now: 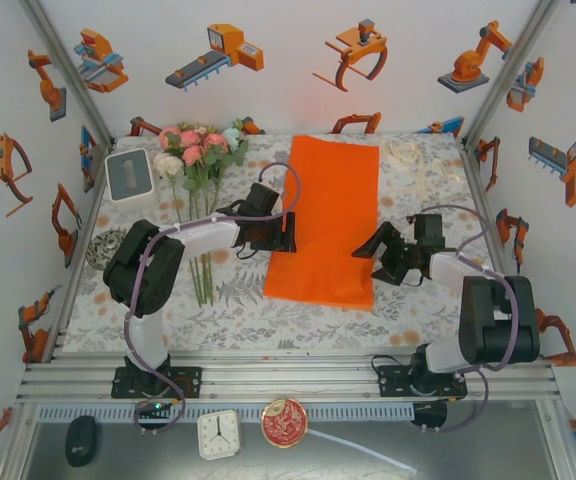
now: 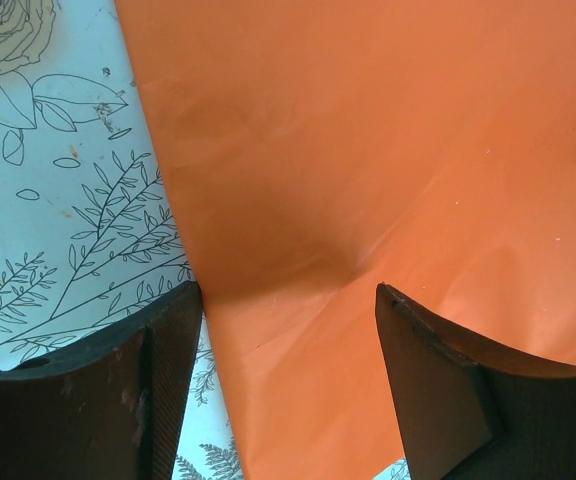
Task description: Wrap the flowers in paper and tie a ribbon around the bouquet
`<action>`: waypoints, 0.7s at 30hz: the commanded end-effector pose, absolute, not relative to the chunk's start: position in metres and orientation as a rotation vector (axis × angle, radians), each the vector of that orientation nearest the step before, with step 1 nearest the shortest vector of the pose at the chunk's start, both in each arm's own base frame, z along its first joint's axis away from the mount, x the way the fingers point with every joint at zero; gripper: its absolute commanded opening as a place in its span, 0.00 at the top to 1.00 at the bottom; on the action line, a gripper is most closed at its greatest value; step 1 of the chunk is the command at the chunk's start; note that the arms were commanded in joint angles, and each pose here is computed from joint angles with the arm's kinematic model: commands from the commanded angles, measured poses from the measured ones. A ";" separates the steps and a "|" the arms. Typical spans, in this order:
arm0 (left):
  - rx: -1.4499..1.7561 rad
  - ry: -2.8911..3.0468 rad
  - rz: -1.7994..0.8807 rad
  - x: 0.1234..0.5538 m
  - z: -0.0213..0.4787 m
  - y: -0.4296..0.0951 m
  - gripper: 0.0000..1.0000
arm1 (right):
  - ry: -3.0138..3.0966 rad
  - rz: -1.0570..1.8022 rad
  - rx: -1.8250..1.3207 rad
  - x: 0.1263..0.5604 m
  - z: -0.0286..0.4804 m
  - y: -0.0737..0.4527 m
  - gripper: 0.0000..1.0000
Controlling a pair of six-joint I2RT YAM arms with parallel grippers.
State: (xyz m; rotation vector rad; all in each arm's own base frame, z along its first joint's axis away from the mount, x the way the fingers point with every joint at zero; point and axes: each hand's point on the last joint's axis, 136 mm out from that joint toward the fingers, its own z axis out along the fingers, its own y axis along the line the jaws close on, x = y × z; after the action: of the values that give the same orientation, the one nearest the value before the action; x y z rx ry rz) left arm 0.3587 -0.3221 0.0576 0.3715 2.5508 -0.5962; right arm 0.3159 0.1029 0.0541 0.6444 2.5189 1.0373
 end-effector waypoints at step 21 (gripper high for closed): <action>0.607 2.132 -0.770 0.326 0.175 -0.336 0.25 | 2.337 1.203 0.784 0.321 0.088 0.112 1.00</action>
State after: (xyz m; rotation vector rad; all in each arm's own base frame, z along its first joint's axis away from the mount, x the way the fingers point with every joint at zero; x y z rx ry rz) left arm 0.3409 -0.3116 0.1103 0.4282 2.3949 -0.6490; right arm 0.3138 0.1121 0.0805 0.7628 2.3698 1.2078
